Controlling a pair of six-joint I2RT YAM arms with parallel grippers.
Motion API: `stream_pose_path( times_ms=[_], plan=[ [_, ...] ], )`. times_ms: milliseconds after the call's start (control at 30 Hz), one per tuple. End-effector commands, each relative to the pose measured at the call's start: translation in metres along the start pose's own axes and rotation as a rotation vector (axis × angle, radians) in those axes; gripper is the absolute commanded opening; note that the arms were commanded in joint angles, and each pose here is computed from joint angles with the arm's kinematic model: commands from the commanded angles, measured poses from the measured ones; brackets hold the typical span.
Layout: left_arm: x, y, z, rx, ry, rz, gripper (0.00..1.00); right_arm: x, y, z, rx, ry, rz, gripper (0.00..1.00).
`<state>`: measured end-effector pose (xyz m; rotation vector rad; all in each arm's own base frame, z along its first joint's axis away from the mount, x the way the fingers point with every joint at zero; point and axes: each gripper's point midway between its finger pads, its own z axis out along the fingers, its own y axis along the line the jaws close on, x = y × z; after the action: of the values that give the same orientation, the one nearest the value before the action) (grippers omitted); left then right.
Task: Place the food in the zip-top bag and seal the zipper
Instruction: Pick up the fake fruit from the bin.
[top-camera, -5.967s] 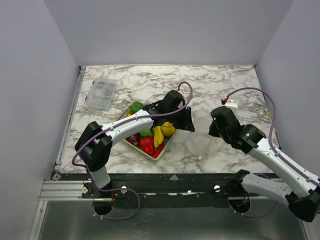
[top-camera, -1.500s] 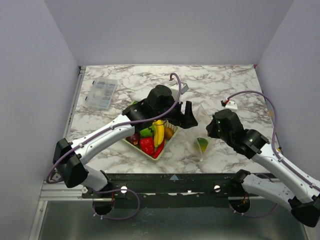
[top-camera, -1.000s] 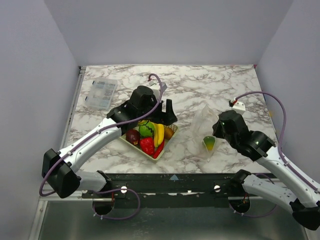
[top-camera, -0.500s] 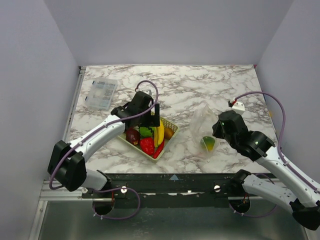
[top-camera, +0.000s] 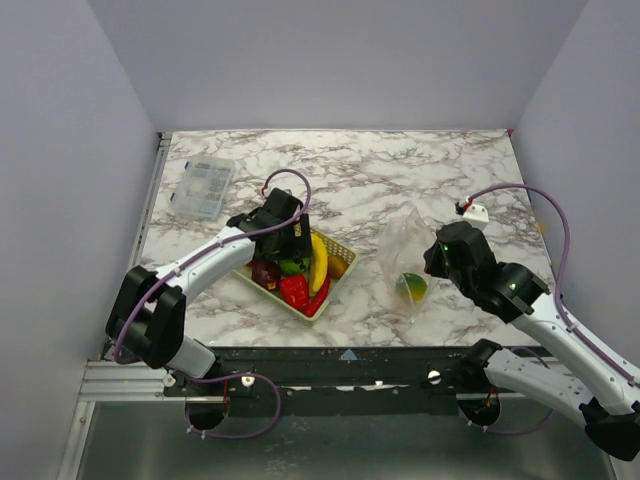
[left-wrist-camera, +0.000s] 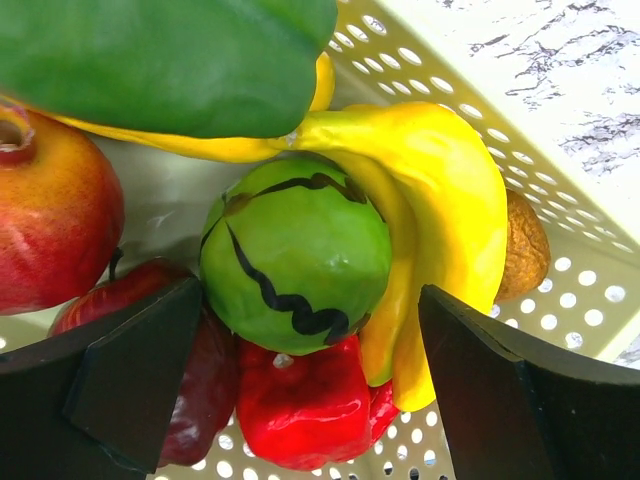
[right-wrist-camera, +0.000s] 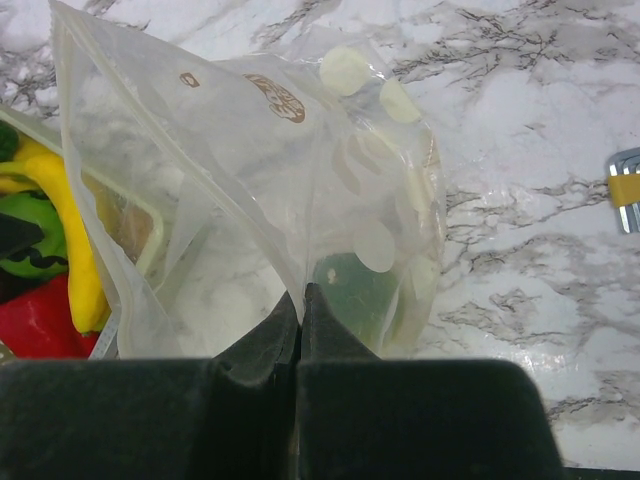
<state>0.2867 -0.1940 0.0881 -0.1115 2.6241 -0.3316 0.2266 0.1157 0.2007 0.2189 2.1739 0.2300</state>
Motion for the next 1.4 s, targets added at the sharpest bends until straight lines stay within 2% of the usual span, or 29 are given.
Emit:
stream_pose_path(
  times_ms=[0,133,300,500,900,1033,1133,1200,1367],
  plan=[
    [-0.019,-0.003,-0.027,0.019,-0.126,0.032,0.91,0.000,0.003,0.002,-0.014,-0.004,-0.013,0.01],
    [-0.027,-0.014,-0.047,0.045,-0.186,0.009,0.88,0.002,0.003,0.004,-0.011,0.001,-0.018,0.01],
    [-0.009,-0.041,-0.046,0.078,-0.136,-0.058,0.81,0.003,0.003,0.005,-0.008,0.006,-0.021,0.01],
    [0.009,-0.075,-0.032,0.067,-0.102,-0.016,0.75,0.002,0.003,0.003,-0.015,0.004,-0.018,0.01],
    [0.031,-0.068,0.013,-0.055,-0.050,0.043,0.66,0.001,0.005,0.001,-0.029,-0.005,-0.013,0.01],
    [0.032,-0.070,0.016,-0.051,-0.038,0.062,0.52,0.001,0.004,0.001,-0.028,-0.004,-0.012,0.01],
    [0.027,-0.072,0.008,-0.036,-0.056,0.078,0.37,0.001,0.004,0.001,-0.028,-0.004,-0.012,0.01],
    [0.023,-0.075,-0.004,-0.007,-0.070,0.097,0.26,0.001,0.004,0.001,-0.028,-0.006,-0.012,0.01],
    [0.005,-0.083,-0.048,0.091,-0.143,0.130,0.09,0.003,0.005,0.004,-0.025,0.005,-0.019,0.01]
  ],
)
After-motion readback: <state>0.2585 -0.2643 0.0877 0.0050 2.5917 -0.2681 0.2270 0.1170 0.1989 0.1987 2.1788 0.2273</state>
